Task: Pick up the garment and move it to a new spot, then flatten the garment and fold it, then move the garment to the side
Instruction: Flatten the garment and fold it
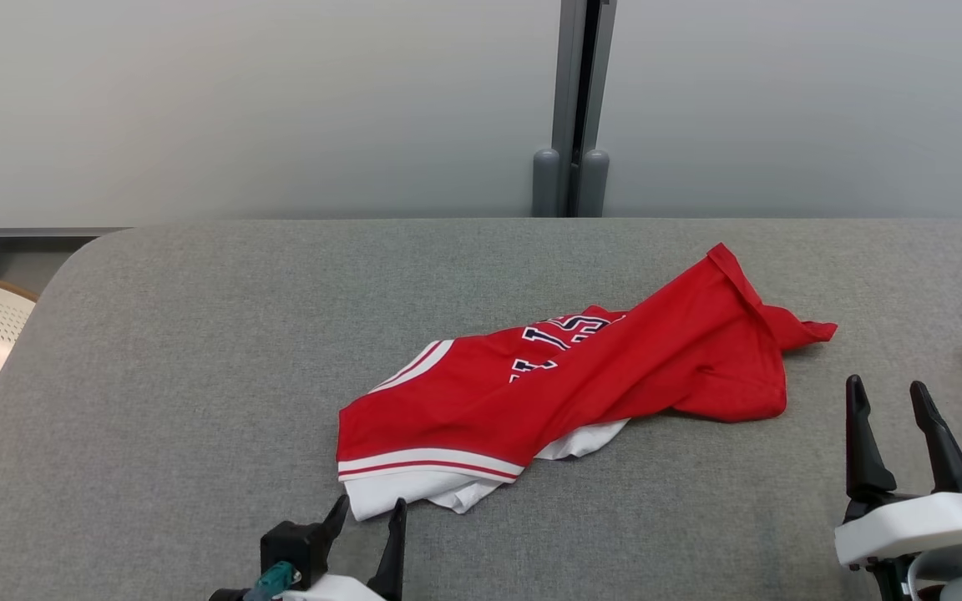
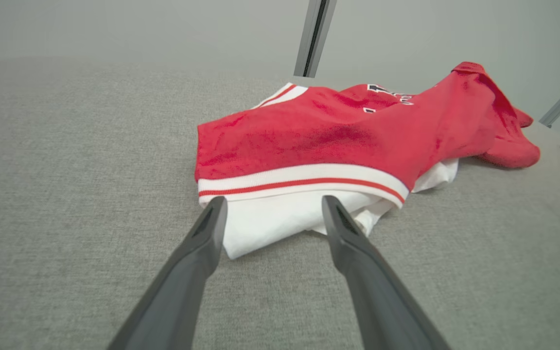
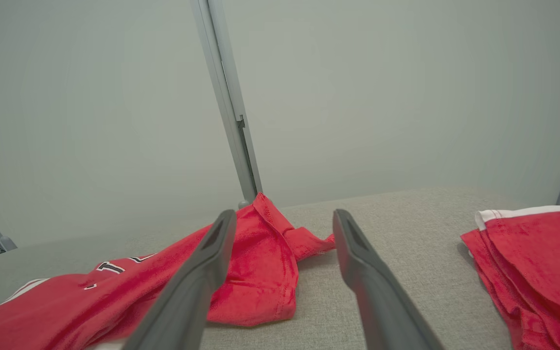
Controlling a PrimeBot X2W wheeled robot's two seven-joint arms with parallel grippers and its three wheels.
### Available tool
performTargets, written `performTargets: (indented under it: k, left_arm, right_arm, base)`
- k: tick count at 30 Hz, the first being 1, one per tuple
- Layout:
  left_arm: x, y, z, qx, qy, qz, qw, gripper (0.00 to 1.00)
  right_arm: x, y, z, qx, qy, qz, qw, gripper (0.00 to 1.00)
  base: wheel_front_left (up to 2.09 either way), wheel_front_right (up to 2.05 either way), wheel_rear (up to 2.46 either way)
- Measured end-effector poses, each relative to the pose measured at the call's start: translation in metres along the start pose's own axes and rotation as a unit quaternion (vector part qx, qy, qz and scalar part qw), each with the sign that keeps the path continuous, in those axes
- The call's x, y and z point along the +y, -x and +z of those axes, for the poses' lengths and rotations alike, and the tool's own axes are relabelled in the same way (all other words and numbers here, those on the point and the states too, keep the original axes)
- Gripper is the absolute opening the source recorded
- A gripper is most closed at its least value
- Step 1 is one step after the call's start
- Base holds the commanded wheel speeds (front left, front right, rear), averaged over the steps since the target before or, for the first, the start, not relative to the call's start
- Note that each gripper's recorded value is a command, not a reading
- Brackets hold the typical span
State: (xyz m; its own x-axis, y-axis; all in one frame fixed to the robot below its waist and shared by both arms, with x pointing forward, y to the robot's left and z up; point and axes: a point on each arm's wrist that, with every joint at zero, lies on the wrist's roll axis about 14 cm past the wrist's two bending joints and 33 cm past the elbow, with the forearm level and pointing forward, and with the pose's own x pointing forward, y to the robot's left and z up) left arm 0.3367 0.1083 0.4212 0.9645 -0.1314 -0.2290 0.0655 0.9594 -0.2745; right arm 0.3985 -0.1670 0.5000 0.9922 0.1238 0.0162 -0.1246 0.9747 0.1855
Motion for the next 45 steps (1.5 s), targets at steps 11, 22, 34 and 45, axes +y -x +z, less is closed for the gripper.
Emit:
performTargets:
  k: [11, 22, 34, 45]
  left_arm:
    - [0.020, -0.003, -0.042, 0.094, -0.092, 0.004, 0.991, 1.00]
    - [0.022, -0.028, -0.054, 0.138, -0.142, -0.026, 0.980, 1.00]
    - [0.010, -0.032, -0.030, 0.084, -0.105, -0.047, 0.990, 0.00]
    - [0.015, -0.026, 0.022, -0.005, -0.061, -0.036, 0.997, 0.00]
  right_arm:
    - [-0.004, 0.004, -0.002, 0.008, 0.001, -0.011, 1.000, 1.00]
    - [-0.018, 0.003, -0.002, 0.010, 0.007, -0.031, 0.999, 1.00]
    - [-0.017, 0.000, -0.007, 0.016, 0.002, -0.034, 0.999, 1.00]
    - [-0.001, -0.020, -0.046, 0.108, -0.016, -0.013, 0.994, 1.00]
  base:
    - [0.00, 0.00, 0.00]
    - [0.00, 0.00, 0.00]
    - [0.00, 0.00, 0.00]
    - [0.00, 0.00, 0.00]
